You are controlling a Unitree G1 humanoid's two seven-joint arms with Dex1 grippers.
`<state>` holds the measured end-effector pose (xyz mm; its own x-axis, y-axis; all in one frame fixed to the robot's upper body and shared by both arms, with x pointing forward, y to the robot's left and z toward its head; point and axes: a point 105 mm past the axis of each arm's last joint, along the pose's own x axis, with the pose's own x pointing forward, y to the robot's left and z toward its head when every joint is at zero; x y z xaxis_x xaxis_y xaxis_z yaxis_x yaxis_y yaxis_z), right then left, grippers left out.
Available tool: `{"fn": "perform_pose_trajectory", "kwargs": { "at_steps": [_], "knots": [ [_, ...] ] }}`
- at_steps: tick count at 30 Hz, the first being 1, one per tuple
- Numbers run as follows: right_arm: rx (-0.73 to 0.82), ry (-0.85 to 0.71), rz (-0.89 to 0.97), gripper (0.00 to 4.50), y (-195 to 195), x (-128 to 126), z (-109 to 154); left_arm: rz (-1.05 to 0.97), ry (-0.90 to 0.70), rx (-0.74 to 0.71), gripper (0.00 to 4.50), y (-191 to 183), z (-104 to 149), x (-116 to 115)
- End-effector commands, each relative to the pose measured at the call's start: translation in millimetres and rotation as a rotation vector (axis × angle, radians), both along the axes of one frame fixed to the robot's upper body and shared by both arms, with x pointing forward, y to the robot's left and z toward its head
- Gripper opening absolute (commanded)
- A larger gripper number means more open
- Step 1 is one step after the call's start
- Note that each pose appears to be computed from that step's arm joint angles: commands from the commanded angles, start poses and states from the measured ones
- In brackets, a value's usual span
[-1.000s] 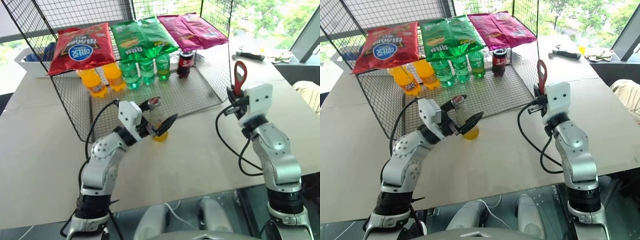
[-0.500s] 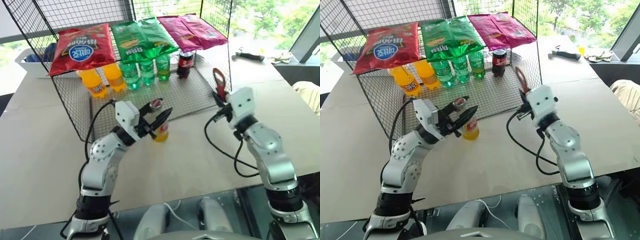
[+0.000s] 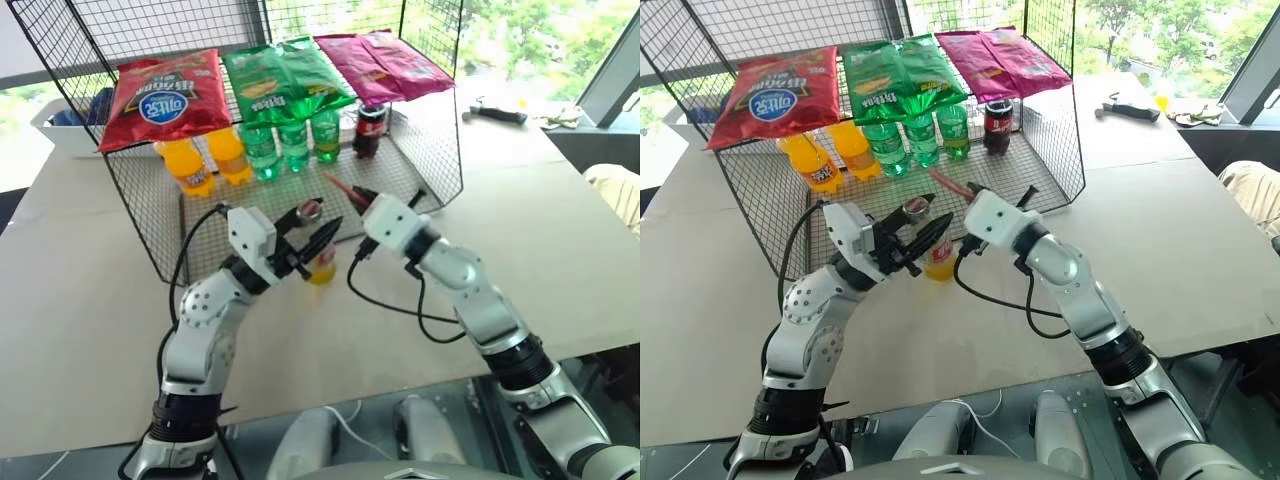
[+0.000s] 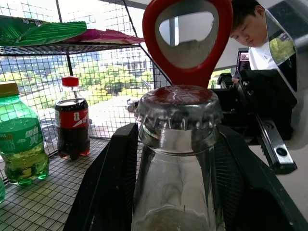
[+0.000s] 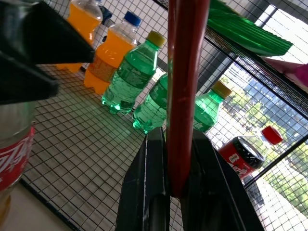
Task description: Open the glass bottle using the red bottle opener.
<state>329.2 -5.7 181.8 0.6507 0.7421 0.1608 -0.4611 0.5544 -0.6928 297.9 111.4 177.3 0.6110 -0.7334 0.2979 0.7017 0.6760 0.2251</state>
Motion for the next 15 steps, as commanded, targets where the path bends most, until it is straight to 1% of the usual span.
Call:
{"fn": "perform_pose_trajectory", "kwargs": {
  "at_steps": [1,6,9,15],
  "knots": [
    [-0.053,-0.102,0.07,0.0,11.9,-10.9,6.0,0.024,0.11,0.06,1.62,1.6,-31.2,7.3],
    [-0.134,-0.164,0.077,0.0,15.3,-10.9,0.6,0.012,0.117,0.064,1.62,-1.7,-34.1,8.4],
    [-0.185,-0.234,0.075,0.0,19.5,-9.2,1.9,0.012,0.12,0.063,1.62,-2.5,-34.2,10.1],
    [-0.239,-0.278,0.041,0.0,21.7,-0.4,-6.7,0.008,0.122,0.065,1.62,-3.7,-33.2,12.3]
  ]
}}
